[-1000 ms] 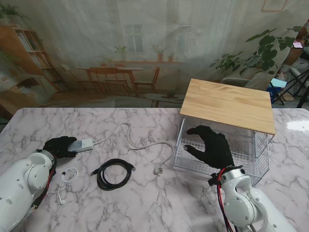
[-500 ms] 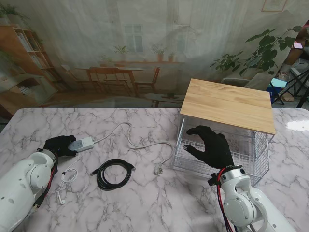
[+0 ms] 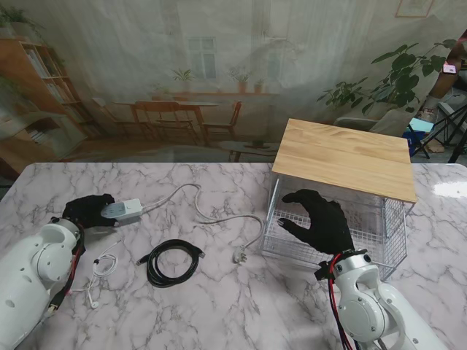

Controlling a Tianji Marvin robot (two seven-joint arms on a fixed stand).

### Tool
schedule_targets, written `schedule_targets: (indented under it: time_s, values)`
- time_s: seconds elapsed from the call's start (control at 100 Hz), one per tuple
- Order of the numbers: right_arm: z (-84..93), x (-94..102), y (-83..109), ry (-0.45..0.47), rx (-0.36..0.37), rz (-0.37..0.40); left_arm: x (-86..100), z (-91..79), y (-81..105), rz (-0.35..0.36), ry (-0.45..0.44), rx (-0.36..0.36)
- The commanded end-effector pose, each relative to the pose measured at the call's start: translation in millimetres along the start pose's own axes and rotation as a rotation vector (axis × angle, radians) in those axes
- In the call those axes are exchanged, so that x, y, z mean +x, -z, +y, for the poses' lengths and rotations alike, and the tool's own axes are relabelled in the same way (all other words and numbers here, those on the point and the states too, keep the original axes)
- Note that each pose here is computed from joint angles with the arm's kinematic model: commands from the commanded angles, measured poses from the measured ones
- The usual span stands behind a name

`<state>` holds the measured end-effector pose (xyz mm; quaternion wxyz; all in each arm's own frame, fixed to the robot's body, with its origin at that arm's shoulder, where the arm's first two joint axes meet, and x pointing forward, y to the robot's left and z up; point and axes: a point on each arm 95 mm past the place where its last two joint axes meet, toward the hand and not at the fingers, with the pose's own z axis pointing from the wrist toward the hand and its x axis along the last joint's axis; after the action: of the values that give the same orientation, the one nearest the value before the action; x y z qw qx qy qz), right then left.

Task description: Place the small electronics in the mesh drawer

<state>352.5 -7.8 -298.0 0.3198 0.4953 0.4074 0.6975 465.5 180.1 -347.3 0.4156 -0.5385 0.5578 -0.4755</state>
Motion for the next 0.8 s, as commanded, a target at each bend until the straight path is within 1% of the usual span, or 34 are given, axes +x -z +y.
schedule_targets:
  time_s: [0.0,0.21,0.32,0.41,0.51,0.63,0.79]
  values:
    - [-0.2,2.5,1.5,-0.005,0.0,0.006,8.1,-24.9,-5.2,0.033,0.011,0.04]
    - [9.2,9.9,-2.6,-0.007,-0.008,0.041,18.3,-78.4,-5.7,0.115,0.005,0.108]
    - [19.9,17.5,-8.7,-0.003,-0.01,0.085,29.0,-107.2,-4.3,0.174,-0.018,0.132]
    - [29.1,26.7,-14.8,0.002,-0.009,0.131,40.8,-127.7,-2.3,0.231,-0.034,0.138]
    - [39.0,38.4,-22.8,0.015,-0.003,0.185,56.2,-147.8,0.3,0.298,-0.067,0.139]
    - [50.4,54.9,-34.1,0.027,0.029,0.231,80.5,-168.2,3.6,0.381,-0.082,0.139]
    - [62.5,78.2,-52.4,0.057,0.075,0.295,118.8,-185.6,5.2,0.486,-0.085,0.124]
